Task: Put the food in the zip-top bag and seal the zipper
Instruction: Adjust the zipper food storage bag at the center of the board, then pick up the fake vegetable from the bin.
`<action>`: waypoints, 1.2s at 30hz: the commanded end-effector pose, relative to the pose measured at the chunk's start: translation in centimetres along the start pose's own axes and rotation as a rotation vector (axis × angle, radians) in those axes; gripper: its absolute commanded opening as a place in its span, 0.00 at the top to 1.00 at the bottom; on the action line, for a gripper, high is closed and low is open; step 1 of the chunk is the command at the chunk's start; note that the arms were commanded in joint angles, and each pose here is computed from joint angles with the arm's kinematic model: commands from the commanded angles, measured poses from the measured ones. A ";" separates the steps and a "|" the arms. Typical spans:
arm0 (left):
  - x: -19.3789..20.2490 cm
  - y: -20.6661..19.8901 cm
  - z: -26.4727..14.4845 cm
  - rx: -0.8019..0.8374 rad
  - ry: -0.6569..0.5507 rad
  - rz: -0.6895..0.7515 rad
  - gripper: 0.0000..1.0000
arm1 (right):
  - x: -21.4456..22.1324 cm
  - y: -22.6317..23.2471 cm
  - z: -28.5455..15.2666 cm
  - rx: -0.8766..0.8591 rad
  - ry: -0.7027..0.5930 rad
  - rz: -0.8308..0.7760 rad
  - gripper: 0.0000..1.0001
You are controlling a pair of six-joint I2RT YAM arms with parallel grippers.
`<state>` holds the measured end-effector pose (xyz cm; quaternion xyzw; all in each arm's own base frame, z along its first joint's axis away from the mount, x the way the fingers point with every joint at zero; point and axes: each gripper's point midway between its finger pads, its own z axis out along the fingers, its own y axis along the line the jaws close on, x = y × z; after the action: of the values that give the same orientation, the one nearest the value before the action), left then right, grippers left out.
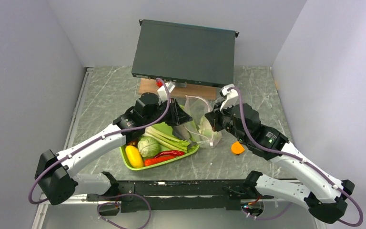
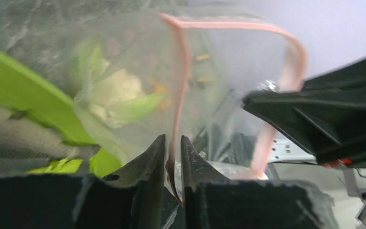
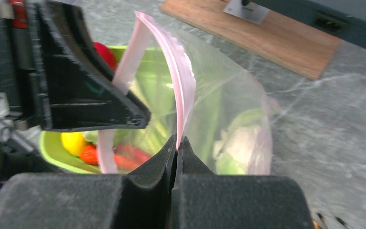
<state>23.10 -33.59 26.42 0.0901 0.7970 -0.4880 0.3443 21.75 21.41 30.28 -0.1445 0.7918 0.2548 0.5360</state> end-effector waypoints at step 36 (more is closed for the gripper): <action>4.3 10.6 -11.8 -0.547 -0.009 0.139 0.03 | -1.2 -0.4 0.1 0.039 0.069 -0.153 1.00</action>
<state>19.85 -22.66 25.02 0.0606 0.8361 -0.3398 0.4264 22.10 20.55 29.58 -0.1990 0.8166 0.1847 0.5094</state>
